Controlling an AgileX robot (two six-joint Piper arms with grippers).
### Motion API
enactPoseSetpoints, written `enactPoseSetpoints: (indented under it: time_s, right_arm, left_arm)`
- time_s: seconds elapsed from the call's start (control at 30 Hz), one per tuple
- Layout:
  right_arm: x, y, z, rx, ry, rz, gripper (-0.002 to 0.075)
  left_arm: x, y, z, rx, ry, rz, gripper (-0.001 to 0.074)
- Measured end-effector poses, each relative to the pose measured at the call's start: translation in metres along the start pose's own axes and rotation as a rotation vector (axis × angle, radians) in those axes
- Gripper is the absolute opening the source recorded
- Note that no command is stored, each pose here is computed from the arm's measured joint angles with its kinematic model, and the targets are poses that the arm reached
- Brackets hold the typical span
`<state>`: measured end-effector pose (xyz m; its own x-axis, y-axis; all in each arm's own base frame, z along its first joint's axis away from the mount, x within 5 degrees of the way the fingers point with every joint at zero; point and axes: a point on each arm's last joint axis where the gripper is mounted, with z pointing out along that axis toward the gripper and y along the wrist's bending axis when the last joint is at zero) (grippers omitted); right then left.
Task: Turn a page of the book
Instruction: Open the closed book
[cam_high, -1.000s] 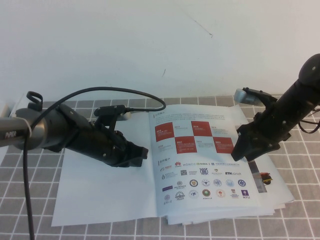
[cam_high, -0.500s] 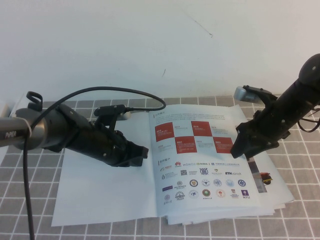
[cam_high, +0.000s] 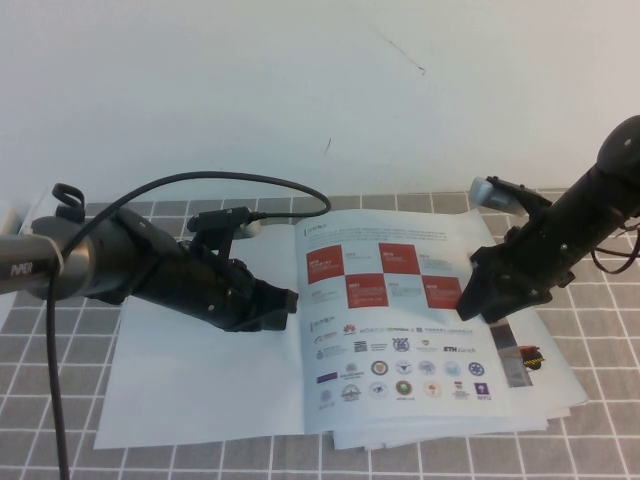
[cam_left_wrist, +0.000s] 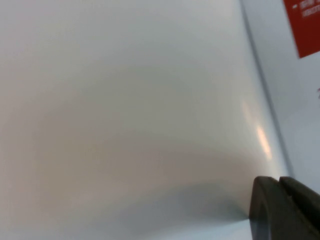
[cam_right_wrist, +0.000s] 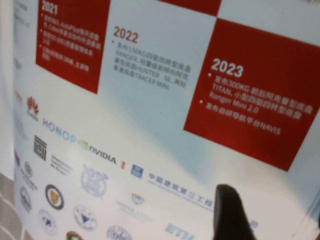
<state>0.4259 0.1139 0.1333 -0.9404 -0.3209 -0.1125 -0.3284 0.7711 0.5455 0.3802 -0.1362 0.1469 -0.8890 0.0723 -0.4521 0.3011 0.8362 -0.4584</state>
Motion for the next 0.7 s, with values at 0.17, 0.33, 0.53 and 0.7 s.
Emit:
enactPoseSetpoints:
  time_s: [0.17,0.33,0.53,0.7]
  right_arm:
    - [-0.001,0.008,0.006,-0.13,-0.005,-0.009,0.0365]
    - [-0.01,0.019,0.002,-0.219,-0.057,-0.033,0.0365]
    - [-0.02,0.026,-0.011,-0.216,-0.084,-0.085,0.0365]
    - [-0.028,0.027,-0.025,-0.123,-0.08,-0.125,0.0365]
  left_arm:
    - [0.0,0.0,0.0,0.003,-0.005,-0.009,-0.0004]
    - [0.0,-0.001,0.0,0.007,-0.005,-0.012,-0.0004]
    - [0.001,-0.003,0.0,0.036,0.021,-0.006,-0.0004]
    - [0.005,-0.008,-0.001,0.081,0.076,0.016,-0.0004]
